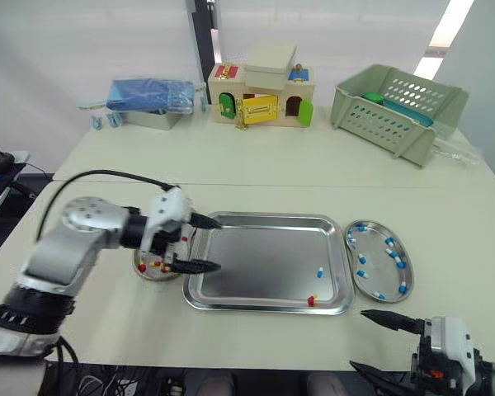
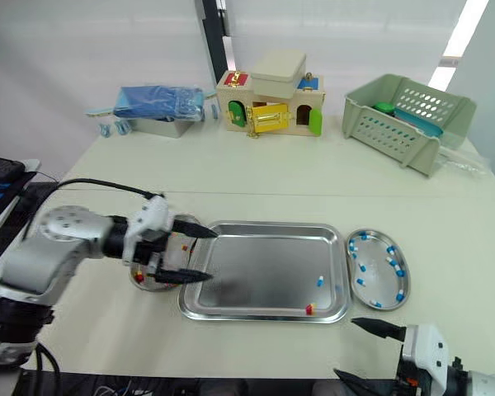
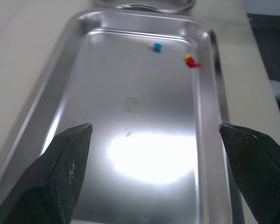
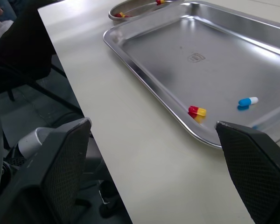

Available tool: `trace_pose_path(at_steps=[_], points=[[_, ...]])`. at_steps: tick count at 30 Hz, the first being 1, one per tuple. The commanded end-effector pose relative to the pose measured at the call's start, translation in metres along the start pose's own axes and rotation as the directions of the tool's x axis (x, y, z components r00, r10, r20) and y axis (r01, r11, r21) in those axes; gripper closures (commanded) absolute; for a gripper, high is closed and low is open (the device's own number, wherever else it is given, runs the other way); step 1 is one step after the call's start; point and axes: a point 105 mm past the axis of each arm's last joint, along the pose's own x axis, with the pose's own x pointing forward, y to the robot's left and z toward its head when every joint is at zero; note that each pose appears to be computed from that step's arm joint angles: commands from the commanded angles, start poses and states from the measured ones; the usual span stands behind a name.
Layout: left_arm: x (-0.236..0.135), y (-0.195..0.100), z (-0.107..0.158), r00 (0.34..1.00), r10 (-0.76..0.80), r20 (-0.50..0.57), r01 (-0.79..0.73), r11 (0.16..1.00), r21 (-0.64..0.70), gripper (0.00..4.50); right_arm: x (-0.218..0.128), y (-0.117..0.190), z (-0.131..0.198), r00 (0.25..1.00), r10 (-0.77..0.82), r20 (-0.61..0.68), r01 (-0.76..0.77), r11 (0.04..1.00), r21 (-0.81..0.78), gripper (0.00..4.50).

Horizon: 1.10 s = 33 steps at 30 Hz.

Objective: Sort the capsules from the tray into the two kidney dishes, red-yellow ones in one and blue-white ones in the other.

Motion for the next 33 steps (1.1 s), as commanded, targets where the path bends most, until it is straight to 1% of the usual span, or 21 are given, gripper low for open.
trace_pose_path(at_steps=[1,3,6,8,11,14,18,20,23,26,29,33], points=[[0.033,-0.006,0.018,0.991,-0.13,0.03,0.126,0.987,0.095,0.0,0.002,0.0,0.004,1.0,-0.007,0.009,0.008,0.998,-0.062,0.03],[0.05,-0.01,0.024,0.98,-0.195,0.033,0.188,0.971,0.151,0.0,0.001,-0.002,0.004,1.0,-0.021,0.009,0.022,0.998,-0.065,0.03],[0.073,-0.014,0.024,0.959,-0.284,-0.004,0.277,0.933,0.228,0.0,0.001,-0.002,0.003,1.0,-0.028,0.007,0.028,0.997,-0.066,0.03],[0.083,-0.015,0.026,0.946,-0.324,-0.01,0.315,0.913,0.261,0.0,0.002,-0.003,0.005,0.999,-0.036,0.019,0.037,0.997,-0.064,0.03],[0.1,-0.015,0.032,0.911,-0.411,-0.032,0.389,0.832,0.395,0.0,0.003,-0.003,0.002,0.998,-0.053,0.024,0.054,0.997,-0.056,0.03],[0.109,-0.001,0.038,0.898,-0.432,-0.087,0.418,0.774,0.475,0.0,0.002,-0.006,0.0,0.997,-0.072,0.027,0.073,0.996,-0.055,0.03],[0.12,0.012,0.032,0.86,-0.441,-0.257,0.508,0.702,0.499,0.0,0.003,0.0,-0.009,0.999,-0.051,0.004,0.051,0.997,-0.058,0.03],[0.127,0.017,0.043,0.857,-0.444,-0.262,0.513,0.687,0.515,0.0,0.003,-0.003,-0.011,0.997,-0.071,0.009,0.072,0.996,-0.054,0.03],[0.136,0.017,0.049,0.847,-0.455,-0.273,0.527,0.662,0.533,0.0,0.005,-0.005,-0.011,0.996,-0.088,0.014,0.088,0.995,-0.051,0.03],[0.144,0.019,0.053,0.844,-0.46,-0.276,0.531,0.646,0.548,0.0,0.006,-0.005,-0.009,0.995,-0.097,0.021,0.098,0.994,-0.049,0.03],[0.15,0.02,0.057,0.851,-0.461,-0.25,0.517,0.659,0.546,0.0,0.008,-0.005,-0.006,0.995,-0.099,0.023,0.1,0.994,-0.051,0.03],[0.147,0.022,0.056,0.873,-0.446,-0.195,0.484,0.754,0.444,0.0,0.007,-0.008,-0.003,0.993,-0.113,0.019,0.114,0.992,-0.061,0.03]])
